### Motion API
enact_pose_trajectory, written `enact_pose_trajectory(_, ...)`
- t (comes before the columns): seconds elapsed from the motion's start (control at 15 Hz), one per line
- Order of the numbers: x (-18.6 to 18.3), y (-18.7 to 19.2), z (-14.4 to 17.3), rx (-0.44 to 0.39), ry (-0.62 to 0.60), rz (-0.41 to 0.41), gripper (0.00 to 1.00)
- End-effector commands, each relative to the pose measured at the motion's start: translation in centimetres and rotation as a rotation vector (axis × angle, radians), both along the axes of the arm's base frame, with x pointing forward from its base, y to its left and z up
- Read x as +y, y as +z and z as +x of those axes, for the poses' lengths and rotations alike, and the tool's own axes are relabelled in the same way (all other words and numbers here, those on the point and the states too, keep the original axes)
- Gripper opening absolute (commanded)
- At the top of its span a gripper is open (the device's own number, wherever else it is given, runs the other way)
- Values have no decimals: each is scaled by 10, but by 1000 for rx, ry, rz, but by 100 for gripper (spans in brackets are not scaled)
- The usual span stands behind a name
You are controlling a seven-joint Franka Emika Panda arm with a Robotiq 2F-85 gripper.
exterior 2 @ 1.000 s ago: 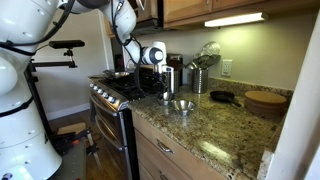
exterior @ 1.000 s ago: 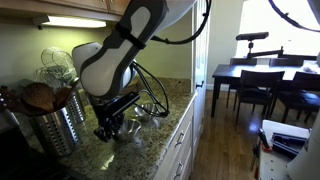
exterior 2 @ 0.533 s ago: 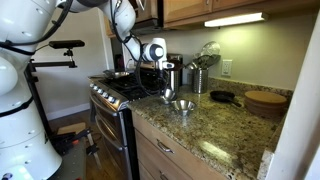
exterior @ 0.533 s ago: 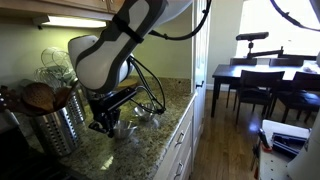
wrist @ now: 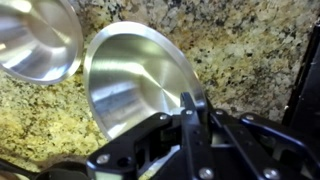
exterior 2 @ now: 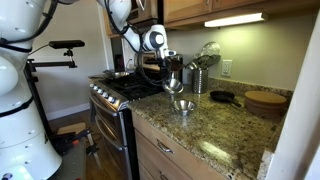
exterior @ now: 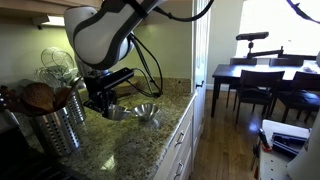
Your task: Put the left bowl in the right bowl
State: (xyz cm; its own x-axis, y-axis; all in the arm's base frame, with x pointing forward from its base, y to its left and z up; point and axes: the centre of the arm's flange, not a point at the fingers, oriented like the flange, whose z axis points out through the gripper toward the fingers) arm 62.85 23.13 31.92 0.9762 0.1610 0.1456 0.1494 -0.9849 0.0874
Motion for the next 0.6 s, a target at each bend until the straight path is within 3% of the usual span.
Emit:
enact_pose_trajectory(0.0, -14, 25, -13, -43, -34, -76, 9)
enact_pose_trajectory(0.53, -79, -8, -16, 20, -132, -241, 9)
